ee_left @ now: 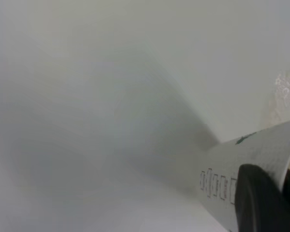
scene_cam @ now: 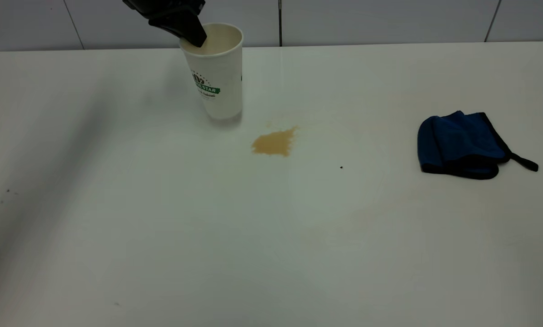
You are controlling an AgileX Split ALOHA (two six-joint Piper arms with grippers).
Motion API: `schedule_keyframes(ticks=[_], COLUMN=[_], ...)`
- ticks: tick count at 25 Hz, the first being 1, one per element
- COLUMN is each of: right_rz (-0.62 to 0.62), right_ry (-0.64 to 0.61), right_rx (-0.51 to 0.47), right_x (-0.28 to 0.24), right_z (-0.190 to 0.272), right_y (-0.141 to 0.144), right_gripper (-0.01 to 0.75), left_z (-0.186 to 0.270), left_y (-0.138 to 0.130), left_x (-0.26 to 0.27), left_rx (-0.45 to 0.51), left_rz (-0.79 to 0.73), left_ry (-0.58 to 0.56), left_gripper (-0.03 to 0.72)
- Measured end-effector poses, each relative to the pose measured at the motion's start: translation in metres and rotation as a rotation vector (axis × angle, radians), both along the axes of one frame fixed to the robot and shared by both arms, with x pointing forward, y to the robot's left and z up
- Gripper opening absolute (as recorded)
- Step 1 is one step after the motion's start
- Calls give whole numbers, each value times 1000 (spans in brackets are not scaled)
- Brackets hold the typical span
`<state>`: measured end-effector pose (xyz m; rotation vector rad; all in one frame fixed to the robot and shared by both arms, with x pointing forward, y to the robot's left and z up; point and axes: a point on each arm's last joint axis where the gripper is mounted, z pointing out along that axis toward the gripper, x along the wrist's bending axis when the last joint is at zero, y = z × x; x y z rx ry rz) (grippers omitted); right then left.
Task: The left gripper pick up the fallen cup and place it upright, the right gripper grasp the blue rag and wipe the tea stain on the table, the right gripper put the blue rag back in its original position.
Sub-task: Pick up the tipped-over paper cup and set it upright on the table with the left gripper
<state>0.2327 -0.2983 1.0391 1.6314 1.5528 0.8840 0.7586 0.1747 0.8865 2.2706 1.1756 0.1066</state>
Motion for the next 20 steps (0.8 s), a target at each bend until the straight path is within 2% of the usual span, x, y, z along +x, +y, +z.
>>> schedule_keyframes(ticks=[14,17,20], right_rz=[0,0,0], right_ry=[0,0,0], right_rx=[0,0,0], right_x=[0,0,0], right_z=[0,0,0], right_y=[0,0,0], right_gripper=[563,563,563], left_z=[-26,-26,-26], left_y=[19,22,25], left_x=[5,6,7], left_rx=[-22,-23,-24], left_rz=[58,66,72], left_ry=[33,34,34], left_gripper=[39,74,149])
